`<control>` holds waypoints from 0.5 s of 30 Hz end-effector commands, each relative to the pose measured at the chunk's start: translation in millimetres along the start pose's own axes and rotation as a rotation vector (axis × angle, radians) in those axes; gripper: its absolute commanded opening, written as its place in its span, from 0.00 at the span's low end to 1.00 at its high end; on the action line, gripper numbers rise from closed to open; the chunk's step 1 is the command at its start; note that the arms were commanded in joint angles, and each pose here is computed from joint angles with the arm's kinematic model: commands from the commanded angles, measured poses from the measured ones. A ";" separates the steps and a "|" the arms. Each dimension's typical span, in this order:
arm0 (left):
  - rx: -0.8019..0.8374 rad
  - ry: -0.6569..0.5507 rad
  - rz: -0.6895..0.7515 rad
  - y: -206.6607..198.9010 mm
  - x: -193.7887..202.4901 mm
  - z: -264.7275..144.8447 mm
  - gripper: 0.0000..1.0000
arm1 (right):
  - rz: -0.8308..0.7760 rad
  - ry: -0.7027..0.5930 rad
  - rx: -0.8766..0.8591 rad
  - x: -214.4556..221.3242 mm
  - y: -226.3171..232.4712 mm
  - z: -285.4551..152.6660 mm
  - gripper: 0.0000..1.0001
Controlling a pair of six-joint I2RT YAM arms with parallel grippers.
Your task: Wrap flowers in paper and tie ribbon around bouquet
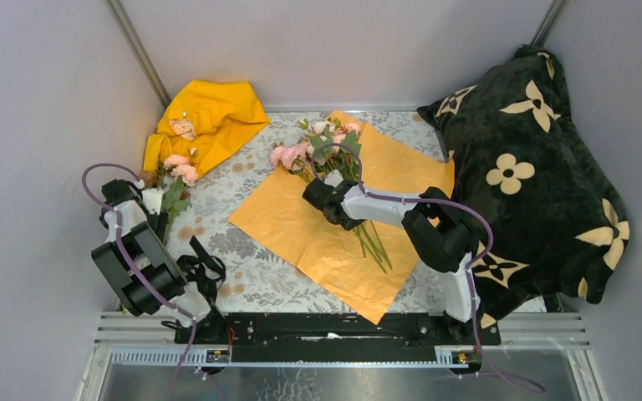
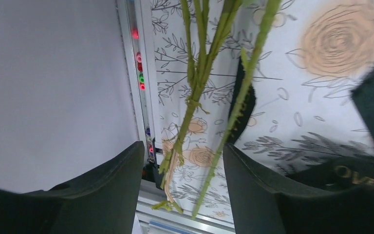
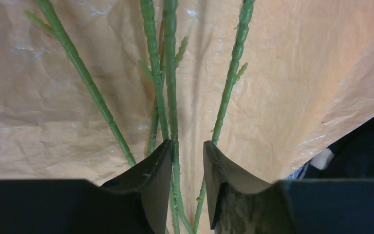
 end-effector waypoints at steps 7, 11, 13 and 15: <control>0.036 0.058 0.035 25.9 14.3 30.7 0.39 | 0.087 -0.050 -0.084 -21.4 -10.3 -39.3 0.41; 0.120 0.005 -0.015 17.9 7.1 18.3 0.00 | 0.102 -0.069 -0.097 -23.2 -16.1 -50.2 0.42; 0.162 -0.118 -0.032 13.5 -9.4 -13.6 0.00 | 0.108 -0.084 -0.096 -25.3 -20.8 -57.6 0.43; 0.111 -0.288 -0.034 18.7 -33.7 -62.4 0.00 | 0.104 -0.108 -0.100 -28.6 -25.2 -67.0 0.50</control>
Point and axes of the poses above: each gripper's point midway between its finger pads, its own z axis out along the fingers, its own y axis along the line the jaws close on, x = y × z, the point moved 2 cm from there along -z, back along the fingers, and after that the axes turned 9 degrees about z, right-handed, at the moved point
